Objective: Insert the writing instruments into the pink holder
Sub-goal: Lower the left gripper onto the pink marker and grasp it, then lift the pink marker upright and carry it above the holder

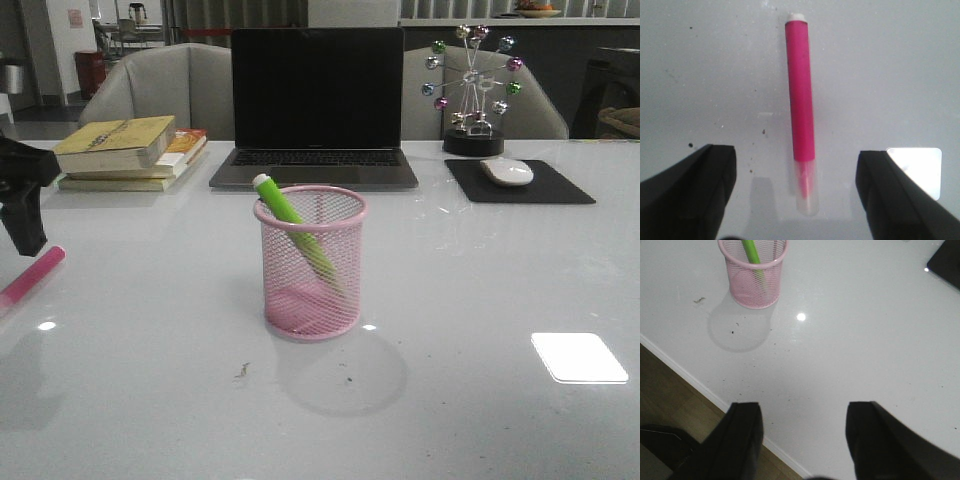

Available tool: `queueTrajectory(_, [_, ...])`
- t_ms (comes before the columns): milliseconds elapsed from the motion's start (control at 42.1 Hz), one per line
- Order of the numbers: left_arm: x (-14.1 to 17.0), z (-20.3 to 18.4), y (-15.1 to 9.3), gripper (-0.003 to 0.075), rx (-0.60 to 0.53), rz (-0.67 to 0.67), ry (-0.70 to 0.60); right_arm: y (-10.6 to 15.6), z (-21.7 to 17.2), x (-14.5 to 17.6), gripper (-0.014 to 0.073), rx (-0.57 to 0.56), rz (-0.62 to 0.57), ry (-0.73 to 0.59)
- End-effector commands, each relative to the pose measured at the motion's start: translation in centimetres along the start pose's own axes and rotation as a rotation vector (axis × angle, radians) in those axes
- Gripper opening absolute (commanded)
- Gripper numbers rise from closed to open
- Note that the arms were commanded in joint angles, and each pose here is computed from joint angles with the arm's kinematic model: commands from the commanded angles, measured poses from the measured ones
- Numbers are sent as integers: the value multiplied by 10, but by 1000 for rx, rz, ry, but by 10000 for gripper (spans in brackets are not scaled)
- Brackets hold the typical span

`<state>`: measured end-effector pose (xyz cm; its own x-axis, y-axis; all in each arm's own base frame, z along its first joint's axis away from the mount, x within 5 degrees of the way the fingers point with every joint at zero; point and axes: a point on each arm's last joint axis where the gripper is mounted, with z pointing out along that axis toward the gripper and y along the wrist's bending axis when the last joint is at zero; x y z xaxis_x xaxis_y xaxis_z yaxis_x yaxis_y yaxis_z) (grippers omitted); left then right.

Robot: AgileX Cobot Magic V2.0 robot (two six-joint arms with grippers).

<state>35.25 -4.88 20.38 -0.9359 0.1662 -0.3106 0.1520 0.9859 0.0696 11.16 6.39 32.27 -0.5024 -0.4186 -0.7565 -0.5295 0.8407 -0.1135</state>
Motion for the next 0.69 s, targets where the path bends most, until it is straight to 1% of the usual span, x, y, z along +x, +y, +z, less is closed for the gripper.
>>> queueTrajectory(0, [-23,-8,2,533,-1,-20,-91,-3,-7,-11,486,18,-16,-87])
queueTrajectory(143, [-38,8,2,486,-1,-24,-86,-3,-7,-11,486,18,-16,-87])
queueTrajectory(333, [-54,14,2,417,-3,-25,-92,-3,-7,-11,486,18,-16,-87])
queueTrajectory(452, [-62,22,2,414,-5,-26,-72,-3,-7,-11,486,18,-16,-87])
queueTrajectory(666, [-63,34,2,414,-7,-49,-30,-3,-7,-11,486,18,-16,-87])
